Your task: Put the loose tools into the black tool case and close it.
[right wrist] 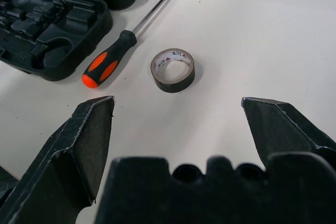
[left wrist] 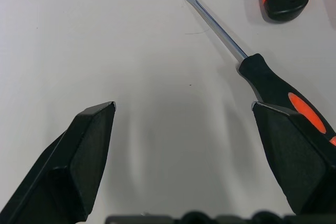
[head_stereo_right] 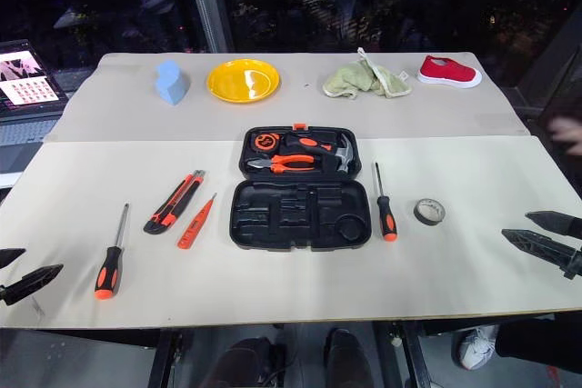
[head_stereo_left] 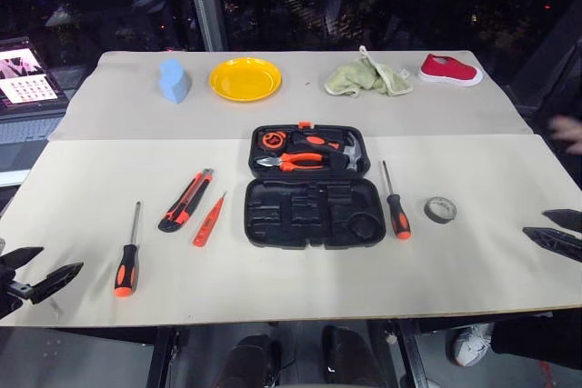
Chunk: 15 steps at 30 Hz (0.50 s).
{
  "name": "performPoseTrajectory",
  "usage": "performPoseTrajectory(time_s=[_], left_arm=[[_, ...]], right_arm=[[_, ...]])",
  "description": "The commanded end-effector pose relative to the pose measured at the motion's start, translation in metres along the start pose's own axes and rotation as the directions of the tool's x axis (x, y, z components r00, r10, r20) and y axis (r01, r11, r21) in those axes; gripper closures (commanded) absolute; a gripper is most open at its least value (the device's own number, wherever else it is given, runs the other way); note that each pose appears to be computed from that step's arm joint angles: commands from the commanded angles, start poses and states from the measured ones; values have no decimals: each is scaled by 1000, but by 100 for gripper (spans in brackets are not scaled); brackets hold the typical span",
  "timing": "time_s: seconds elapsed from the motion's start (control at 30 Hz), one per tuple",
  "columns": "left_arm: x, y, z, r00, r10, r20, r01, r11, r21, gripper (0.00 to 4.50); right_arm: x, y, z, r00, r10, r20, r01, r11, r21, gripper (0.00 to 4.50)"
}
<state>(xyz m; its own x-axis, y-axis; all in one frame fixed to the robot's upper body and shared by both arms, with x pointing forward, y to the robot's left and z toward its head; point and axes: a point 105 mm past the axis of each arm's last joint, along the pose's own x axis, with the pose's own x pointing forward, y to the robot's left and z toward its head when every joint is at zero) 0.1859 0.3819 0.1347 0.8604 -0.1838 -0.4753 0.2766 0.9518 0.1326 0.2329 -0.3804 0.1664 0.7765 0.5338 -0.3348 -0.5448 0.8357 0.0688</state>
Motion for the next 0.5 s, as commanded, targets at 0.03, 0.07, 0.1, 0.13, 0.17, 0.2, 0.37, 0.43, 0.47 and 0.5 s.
performPoseTrajectory(time_s=[0.03,0.07,0.1,0.13,0.17,0.2,0.37,0.43,0.47,0.5], left_arm=[[-4,5,8,999,31,11,-31,999,37,2],[-2,5,6,999,37,-1,-37,999,38,2],[0,6,5,999,42,-9,-41,998,38,2],[2,7,5,999,47,-16,-46,998,42,2],[4,8,7,998,55,-17,-54,998,40,2],[7,10,10,997,71,-11,-70,997,37,2],[21,8,26,989,148,-26,-149,989,-24,2],[29,-5,30,991,120,-62,-126,987,-95,2],[33,-14,33,992,93,-80,-103,986,-131,2],[36,-23,35,993,65,-97,-81,983,-165,2]], right_arm=[[-4,1,13,1000,-2,21,3,998,-59,0],[-4,2,11,1000,-4,17,5,998,-61,0],[-4,3,10,1000,-6,15,6,998,-62,0],[-3,2,9,1000,-16,12,16,997,-76,0],[-3,0,11,999,-33,17,34,994,-103,0],[-2,-3,13,998,-53,26,56,991,-125,0],[13,15,38,998,14,66,0,978,-208,0],[25,37,53,991,105,85,-81,965,-248,0],[32,50,60,983,158,90,-129,954,-269,0],[38,63,66,974,207,92,-173,942,-287,0]])
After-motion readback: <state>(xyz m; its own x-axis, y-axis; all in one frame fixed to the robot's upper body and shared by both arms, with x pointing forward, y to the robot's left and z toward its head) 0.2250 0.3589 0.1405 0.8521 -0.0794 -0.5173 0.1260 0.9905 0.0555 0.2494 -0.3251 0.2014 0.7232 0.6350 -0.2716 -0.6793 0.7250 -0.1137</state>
